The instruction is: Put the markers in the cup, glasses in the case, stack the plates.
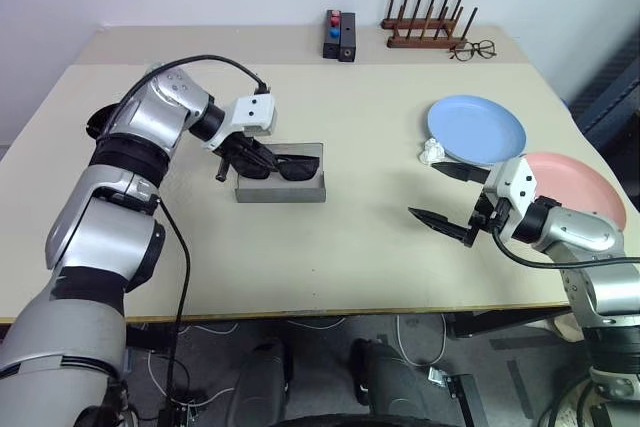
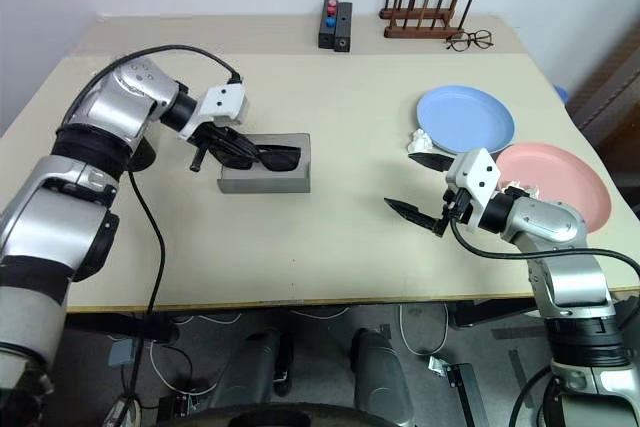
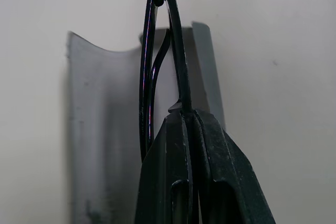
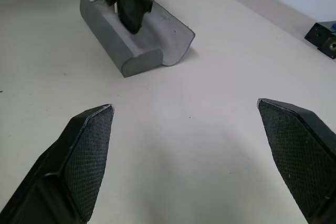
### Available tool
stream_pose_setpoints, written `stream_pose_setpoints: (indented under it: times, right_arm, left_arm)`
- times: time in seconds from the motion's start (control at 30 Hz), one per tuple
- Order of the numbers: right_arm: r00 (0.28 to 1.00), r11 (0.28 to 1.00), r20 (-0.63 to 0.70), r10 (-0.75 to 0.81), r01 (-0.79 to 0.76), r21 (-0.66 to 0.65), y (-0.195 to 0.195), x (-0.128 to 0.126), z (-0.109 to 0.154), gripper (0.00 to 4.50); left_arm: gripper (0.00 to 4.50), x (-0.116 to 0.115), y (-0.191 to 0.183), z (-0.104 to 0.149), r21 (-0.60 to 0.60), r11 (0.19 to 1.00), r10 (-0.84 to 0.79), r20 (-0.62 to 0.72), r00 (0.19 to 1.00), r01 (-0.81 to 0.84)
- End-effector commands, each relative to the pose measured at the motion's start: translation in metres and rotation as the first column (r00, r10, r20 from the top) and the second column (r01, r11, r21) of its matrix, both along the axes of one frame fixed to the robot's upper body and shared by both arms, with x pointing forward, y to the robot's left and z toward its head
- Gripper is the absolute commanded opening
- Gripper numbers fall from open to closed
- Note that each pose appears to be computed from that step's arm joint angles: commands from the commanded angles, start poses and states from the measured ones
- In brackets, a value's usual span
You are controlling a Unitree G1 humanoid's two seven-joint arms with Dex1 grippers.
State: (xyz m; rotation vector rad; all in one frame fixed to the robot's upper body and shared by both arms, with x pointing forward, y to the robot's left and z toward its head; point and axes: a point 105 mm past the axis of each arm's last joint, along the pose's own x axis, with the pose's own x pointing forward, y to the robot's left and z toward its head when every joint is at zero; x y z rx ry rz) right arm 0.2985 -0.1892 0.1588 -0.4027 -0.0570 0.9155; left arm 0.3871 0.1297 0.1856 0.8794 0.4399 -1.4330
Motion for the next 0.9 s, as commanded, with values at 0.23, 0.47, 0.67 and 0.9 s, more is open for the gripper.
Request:
stream_pose_setpoints:
  times: [0.23, 0.47, 0.67, 0.9]
  right_arm:
    - [0.999, 0.998, 0.025, 0.033, -0.035, 0.049, 0.001, -0.007, 0.002, 4.50]
    - [1.000, 0.999, 0.013, 0.028, -0.028, 0.043, -0.008, -0.011, -0.003, 4.50]
    - [1.000, 0.999, 0.010, 0.026, -0.026, 0.036, -0.013, -0.015, -0.001, 4.50]
    - [1.000, 0.999, 0.013, 0.026, -0.027, 0.037, -0.008, -0.017, 0.002, 4.50]
  left_arm:
    - [0.01, -0.002, -0.006, 0.005, -0.042, 0.999, 0.001, 0.008, 1.000, 0.000]
    - [0.01, -0.005, -0.002, -0.002, -0.047, 0.999, 0.025, -0.034, 0.999, -0.026]
    - [0.01, -0.007, 0.003, -0.008, -0.032, 0.999, 0.036, -0.052, 0.998, -0.037]
    - [1.95, -0.008, 0.007, -0.011, -0.010, 0.999, 0.036, -0.060, 0.998, -0.036]
